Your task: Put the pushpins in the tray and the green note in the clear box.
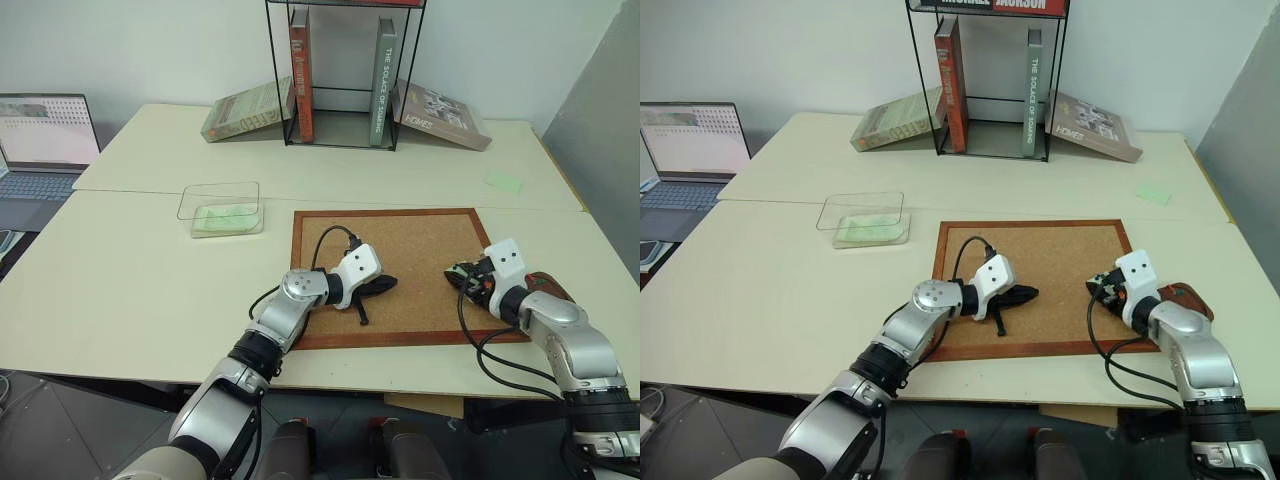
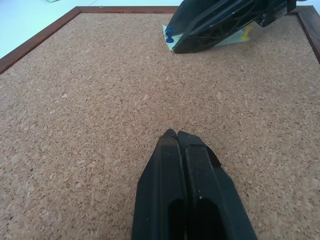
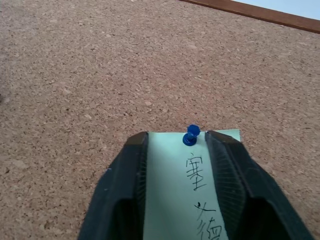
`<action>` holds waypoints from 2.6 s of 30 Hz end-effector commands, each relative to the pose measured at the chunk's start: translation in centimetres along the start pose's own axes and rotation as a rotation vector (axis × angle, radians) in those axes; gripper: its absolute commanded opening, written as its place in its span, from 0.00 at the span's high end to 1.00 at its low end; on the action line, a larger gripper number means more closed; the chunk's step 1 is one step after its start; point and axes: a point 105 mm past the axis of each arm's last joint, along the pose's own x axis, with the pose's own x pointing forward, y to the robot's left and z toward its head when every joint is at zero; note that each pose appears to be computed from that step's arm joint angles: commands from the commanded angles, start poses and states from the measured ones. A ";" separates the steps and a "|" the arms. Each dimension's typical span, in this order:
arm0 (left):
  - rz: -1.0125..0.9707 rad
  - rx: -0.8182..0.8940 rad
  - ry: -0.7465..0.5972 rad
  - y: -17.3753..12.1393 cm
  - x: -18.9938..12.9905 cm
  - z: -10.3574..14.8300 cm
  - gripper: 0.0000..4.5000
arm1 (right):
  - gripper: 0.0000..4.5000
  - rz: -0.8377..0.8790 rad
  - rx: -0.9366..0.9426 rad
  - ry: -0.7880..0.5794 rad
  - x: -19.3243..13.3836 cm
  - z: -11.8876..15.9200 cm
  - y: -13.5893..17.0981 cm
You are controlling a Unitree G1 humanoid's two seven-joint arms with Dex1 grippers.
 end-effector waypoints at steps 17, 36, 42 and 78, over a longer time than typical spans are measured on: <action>-0.027 -0.003 0.052 -0.9 -0.1 -1.1 1.00 | 0.99 0.019 -0.025 -0.180 -0.9 4.0 0.1; -0.049 0.008 0.080 -1.5 0.3 -1.8 1.00 | 0.99 -0.127 -0.103 -0.202 -4.8 5.6 -3.0; -0.049 0.012 0.077 -1.5 0.2 -1.8 1.00 | 0.99 -0.288 -0.128 -0.007 -8.6 1.3 -7.0; -0.041 0.051 0.072 -1.1 0.1 -2.1 1.00 | 0.17 -0.159 -0.060 0.028 -9.1 -0.6 -5.1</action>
